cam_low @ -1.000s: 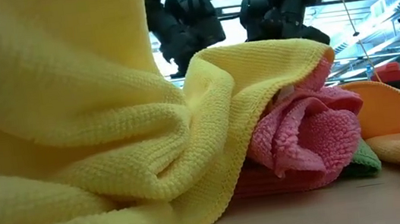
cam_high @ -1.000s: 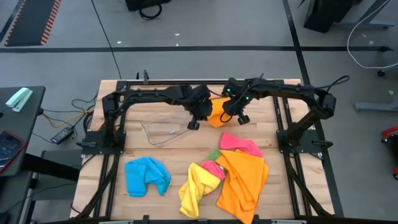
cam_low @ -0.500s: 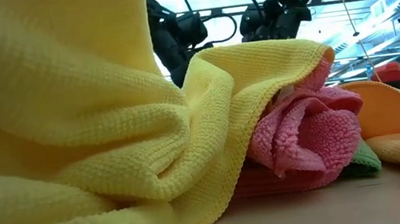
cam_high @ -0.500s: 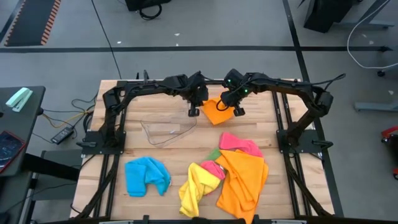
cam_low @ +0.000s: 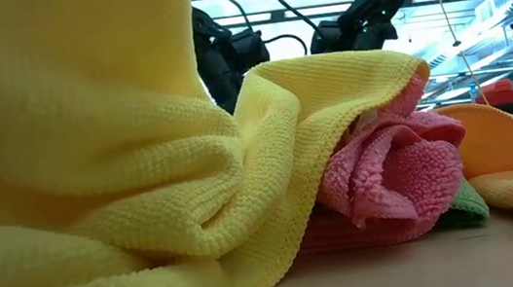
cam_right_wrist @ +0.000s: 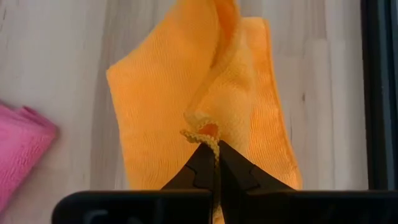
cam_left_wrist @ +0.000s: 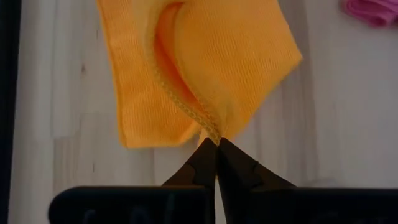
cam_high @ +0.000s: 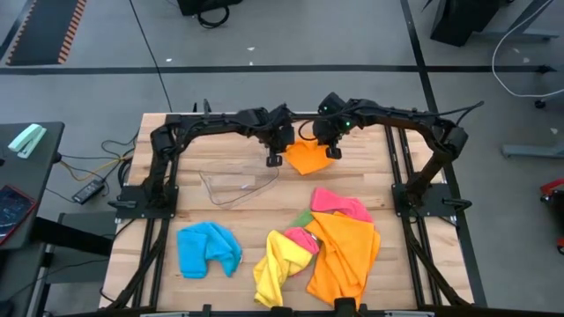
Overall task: Fold microfiber towels
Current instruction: Fold the orange microfiber towel
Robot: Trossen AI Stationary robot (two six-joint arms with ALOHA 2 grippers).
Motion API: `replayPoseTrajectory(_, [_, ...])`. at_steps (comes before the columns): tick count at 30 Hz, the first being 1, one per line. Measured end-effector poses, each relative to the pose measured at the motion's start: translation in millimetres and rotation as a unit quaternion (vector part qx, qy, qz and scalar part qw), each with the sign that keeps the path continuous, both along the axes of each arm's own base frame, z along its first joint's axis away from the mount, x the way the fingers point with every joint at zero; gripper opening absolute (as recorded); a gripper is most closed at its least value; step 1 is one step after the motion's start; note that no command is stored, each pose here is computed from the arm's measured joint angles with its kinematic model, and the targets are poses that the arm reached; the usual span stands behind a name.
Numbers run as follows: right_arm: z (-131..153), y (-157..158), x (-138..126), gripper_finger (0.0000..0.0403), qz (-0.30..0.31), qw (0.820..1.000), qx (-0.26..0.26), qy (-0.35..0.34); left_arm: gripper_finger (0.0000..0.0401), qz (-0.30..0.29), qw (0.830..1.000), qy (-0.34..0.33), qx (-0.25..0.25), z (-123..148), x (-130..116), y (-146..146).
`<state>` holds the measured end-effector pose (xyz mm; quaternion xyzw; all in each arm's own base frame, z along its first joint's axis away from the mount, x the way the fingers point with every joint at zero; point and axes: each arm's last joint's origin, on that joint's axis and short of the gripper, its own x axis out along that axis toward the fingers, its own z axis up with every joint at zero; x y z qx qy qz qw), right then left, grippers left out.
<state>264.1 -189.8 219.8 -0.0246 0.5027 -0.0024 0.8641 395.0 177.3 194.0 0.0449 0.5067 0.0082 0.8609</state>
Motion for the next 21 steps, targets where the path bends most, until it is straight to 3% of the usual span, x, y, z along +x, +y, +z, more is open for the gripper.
replayPoseTrajectory(4, [0.2, -1.9, -0.9, 0.0014, -0.010, 1.000, 0.003, -0.002, 0.0027, 0.008, 1.000, 0.004, -0.005, -4.4, 1.9, -1.1])
replayPoseTrajectory(12, [1.2, -2.6, 0.9, 0.0014, -0.007, 1.000, 0.000, -0.014, 0.0082, 0.041, 0.998, 0.017, 0.036, -4.2, 2.7, -0.4])
replayPoseTrajectory(21, [1.6, -3.2, 1.4, 0.0014, -0.008, 1.000, -0.005, -0.016, 0.0153, 0.027, 0.998, -0.005, 0.058, 9.7, 5.0, -7.8])
